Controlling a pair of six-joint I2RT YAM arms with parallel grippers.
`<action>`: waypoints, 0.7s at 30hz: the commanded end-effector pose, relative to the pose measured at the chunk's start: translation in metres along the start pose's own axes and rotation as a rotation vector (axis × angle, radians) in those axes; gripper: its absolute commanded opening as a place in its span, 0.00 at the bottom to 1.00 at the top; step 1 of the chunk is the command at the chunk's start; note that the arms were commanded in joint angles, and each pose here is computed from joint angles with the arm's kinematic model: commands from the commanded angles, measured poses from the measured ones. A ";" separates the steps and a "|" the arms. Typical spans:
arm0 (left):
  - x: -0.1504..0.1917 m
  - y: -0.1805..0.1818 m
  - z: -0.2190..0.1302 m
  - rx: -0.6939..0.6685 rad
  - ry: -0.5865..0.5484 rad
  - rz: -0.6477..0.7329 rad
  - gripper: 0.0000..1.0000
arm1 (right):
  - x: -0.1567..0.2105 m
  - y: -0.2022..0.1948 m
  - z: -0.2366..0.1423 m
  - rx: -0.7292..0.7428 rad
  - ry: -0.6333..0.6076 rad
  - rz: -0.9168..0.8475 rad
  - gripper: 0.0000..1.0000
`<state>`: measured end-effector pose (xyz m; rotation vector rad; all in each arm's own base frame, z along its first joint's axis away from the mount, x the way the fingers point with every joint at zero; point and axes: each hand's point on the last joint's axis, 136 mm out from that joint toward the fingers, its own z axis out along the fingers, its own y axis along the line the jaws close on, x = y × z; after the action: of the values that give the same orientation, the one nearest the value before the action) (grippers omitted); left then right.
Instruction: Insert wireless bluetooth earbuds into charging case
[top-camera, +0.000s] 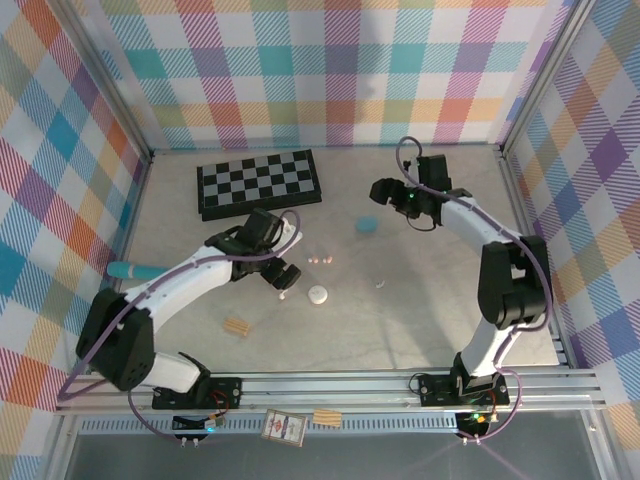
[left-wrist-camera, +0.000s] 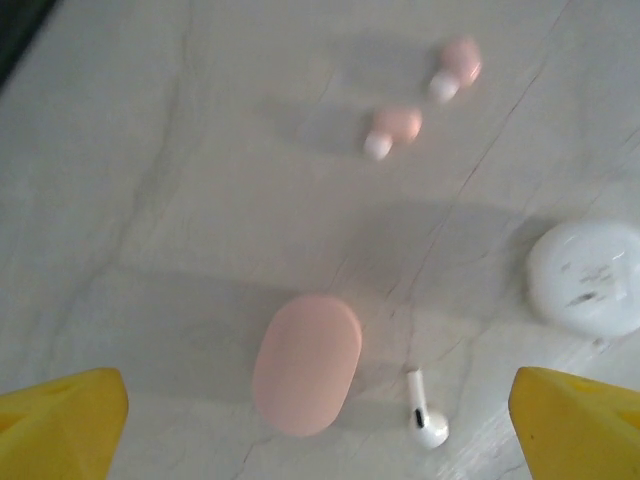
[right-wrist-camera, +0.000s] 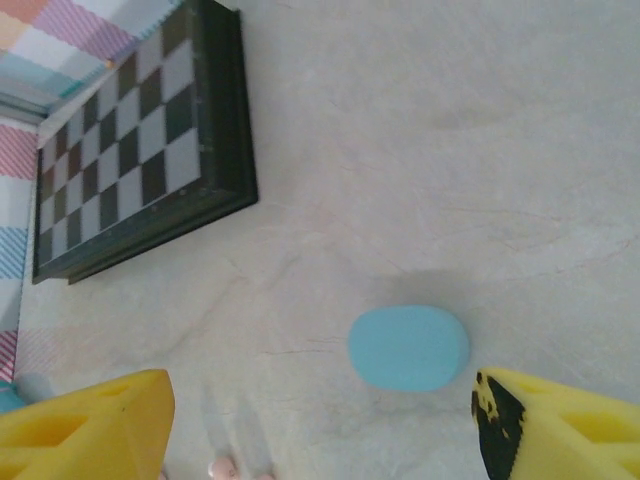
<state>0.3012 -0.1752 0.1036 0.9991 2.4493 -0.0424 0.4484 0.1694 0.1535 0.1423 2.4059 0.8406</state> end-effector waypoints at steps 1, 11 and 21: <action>0.034 0.010 0.006 -0.023 0.205 -0.003 0.94 | 0.020 -0.003 -0.007 -0.001 0.065 -0.035 0.78; 0.044 0.016 0.042 0.032 0.341 0.000 0.73 | 0.030 -0.004 -0.019 0.005 0.059 -0.026 0.79; 0.052 0.005 0.060 0.099 0.388 0.014 0.61 | 0.036 -0.010 -0.022 0.027 0.058 -0.013 0.80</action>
<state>0.3032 -0.1506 0.0290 1.1301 2.7828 0.0703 0.4105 0.1632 0.1409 0.1196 2.4764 0.8309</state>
